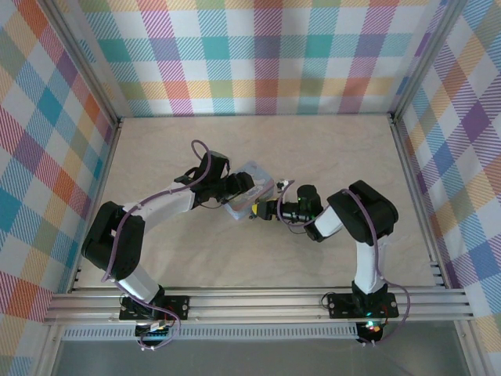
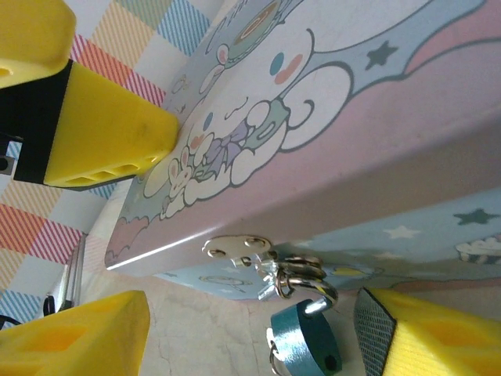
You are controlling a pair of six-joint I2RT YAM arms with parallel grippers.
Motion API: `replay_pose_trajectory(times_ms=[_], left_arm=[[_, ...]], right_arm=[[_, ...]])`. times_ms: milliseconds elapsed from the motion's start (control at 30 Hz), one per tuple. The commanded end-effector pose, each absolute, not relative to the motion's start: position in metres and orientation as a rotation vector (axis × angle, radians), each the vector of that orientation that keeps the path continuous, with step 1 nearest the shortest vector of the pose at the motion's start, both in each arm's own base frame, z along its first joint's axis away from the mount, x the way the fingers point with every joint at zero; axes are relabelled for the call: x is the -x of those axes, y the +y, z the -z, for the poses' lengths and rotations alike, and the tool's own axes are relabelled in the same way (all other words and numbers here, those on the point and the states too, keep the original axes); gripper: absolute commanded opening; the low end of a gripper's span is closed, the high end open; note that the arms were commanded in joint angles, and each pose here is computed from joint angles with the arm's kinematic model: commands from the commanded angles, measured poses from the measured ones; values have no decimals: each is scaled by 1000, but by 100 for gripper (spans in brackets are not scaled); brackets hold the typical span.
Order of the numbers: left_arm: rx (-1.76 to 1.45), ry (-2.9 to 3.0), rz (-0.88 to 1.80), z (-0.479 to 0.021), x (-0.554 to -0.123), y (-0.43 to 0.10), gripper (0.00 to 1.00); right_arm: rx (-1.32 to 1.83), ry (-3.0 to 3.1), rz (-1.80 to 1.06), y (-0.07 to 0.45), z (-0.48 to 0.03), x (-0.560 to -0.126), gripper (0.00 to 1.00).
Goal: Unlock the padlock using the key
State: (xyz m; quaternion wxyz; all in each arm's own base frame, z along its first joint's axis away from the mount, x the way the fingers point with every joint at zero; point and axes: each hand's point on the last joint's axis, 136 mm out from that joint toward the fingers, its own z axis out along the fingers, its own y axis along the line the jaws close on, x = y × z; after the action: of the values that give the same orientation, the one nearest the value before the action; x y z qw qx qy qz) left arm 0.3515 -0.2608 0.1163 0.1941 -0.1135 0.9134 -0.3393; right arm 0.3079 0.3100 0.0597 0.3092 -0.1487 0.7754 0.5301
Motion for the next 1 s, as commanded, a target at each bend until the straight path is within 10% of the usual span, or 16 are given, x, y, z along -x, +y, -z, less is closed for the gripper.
replay_pose_trajectory(times_ms=[0, 967], left_arm=[[336, 2651, 881, -86, -342, -255, 68], [343, 2653, 882, -83, -342, -255, 68]], right_arm=[[427, 2022, -1452, 319, -64, -304, 70], [310, 1999, -1459, 324, -73, -315, 69]])
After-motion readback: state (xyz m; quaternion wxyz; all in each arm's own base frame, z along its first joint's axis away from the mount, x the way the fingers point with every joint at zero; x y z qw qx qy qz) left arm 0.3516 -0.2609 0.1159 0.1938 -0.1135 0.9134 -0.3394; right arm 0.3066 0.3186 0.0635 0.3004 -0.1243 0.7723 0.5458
